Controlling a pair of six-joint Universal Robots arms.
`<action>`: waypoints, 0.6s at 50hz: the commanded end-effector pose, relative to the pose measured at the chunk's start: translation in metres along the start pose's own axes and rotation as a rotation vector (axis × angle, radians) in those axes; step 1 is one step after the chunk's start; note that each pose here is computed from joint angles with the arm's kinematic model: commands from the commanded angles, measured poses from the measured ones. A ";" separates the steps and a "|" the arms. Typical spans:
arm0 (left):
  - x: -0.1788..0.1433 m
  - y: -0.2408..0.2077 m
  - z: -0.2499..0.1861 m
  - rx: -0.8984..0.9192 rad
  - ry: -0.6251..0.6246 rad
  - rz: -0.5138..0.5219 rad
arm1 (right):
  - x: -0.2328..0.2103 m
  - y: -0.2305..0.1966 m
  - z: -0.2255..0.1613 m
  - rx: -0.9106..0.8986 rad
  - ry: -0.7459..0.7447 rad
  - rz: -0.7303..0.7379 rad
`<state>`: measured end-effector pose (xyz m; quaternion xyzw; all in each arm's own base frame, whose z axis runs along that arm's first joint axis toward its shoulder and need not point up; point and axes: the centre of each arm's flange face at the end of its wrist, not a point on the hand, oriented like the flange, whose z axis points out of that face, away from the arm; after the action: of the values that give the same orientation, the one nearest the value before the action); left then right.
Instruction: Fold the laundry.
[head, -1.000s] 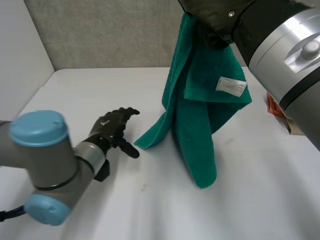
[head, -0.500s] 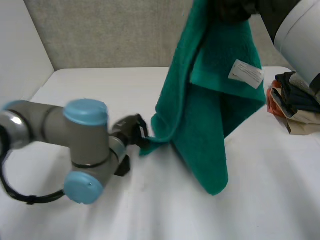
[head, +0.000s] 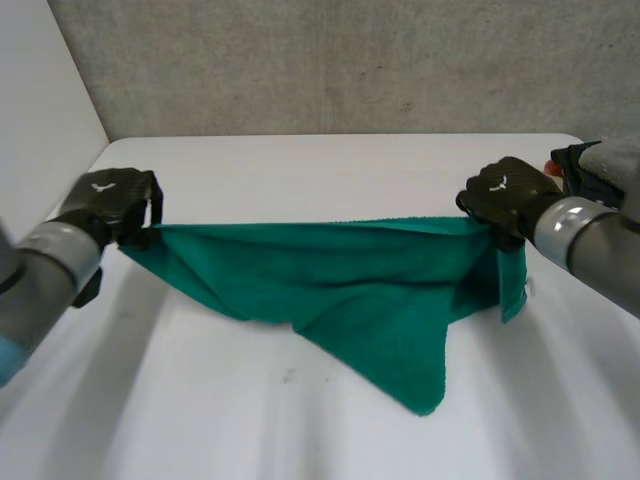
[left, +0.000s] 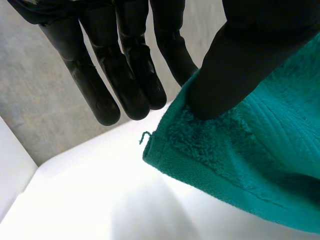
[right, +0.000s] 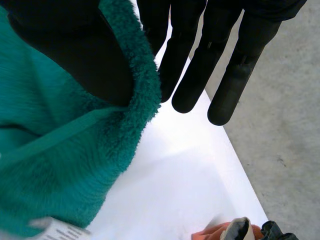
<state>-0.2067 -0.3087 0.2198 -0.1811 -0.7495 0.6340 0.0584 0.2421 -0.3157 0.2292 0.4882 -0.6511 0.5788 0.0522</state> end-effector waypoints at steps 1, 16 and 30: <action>0.009 -0.026 0.063 0.137 -0.052 0.068 | 0.035 -0.024 0.058 0.192 0.272 -0.043; -0.019 -0.167 0.045 0.761 -0.190 0.062 | 0.109 -0.113 0.051 0.746 0.599 -0.167; -0.006 -0.004 0.022 0.308 -0.069 0.057 | 0.000 -0.004 0.057 0.391 0.096 -0.068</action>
<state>-0.2123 -0.3488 0.2814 -0.1423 -0.5825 0.7996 0.0312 0.2767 -0.3791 0.2787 0.4373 -0.4421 0.7820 0.0408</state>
